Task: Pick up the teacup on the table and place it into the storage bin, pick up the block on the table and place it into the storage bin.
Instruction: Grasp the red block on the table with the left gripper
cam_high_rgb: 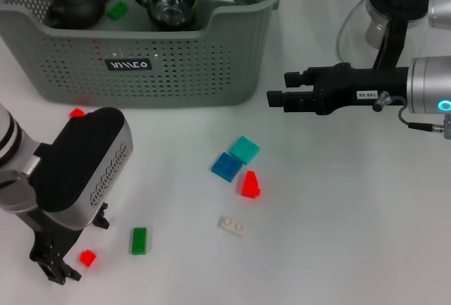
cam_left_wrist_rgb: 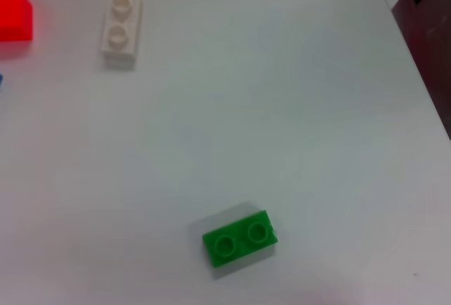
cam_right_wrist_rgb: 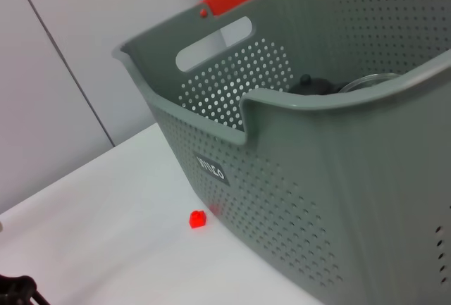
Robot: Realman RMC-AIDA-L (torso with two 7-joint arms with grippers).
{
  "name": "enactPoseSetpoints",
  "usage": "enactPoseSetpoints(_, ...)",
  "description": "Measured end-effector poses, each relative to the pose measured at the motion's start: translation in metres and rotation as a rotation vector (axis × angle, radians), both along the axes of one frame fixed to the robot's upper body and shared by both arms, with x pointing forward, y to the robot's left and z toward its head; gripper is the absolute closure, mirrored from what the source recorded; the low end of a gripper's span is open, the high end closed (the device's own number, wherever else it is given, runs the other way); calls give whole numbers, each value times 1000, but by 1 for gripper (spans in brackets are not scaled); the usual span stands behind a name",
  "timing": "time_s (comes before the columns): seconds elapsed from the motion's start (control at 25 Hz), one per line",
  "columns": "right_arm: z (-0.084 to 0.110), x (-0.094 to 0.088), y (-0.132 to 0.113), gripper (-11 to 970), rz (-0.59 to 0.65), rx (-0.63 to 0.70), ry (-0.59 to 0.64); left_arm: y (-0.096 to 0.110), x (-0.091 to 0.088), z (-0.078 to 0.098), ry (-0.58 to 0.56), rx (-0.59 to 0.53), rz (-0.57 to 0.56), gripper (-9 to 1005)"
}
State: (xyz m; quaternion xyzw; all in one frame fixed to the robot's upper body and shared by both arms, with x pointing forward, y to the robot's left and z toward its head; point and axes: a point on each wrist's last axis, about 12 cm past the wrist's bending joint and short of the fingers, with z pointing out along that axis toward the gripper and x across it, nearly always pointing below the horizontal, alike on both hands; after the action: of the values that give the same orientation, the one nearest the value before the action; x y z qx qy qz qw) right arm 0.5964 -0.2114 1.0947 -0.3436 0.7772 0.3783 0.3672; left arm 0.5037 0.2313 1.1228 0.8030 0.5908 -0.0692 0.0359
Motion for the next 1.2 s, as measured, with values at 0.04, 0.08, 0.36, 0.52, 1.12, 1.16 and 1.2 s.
enactPoseSetpoints(0.04,0,0,0,272,-1,0,1,0,0,0,0,0,-2,157)
enactPoseSetpoints(0.08,0,0,0,272,-1,0,1,0,0,0,0,0,-8,157)
enactPoseSetpoints(0.36,-2,-2,-1,272,-4,3,3,-3,-2,-4,13,11,-36,324)
enactPoseSetpoints(0.52,-3,-3,-3,272,-13,6,7,-4,-1,-4,7,9,-36,385)
enactPoseSetpoints(1.12,-5,-4,-5,272,-20,7,6,-4,0,-10,-1,14,-35,449)
enactPoseSetpoints(1.16,-5,-4,-5,272,-20,7,6,-4,0,-10,-1,15,-36,450)
enactPoseSetpoints(1.2,-5,-5,-4,272,-20,7,6,-4,-1,-10,-1,15,-36,464)
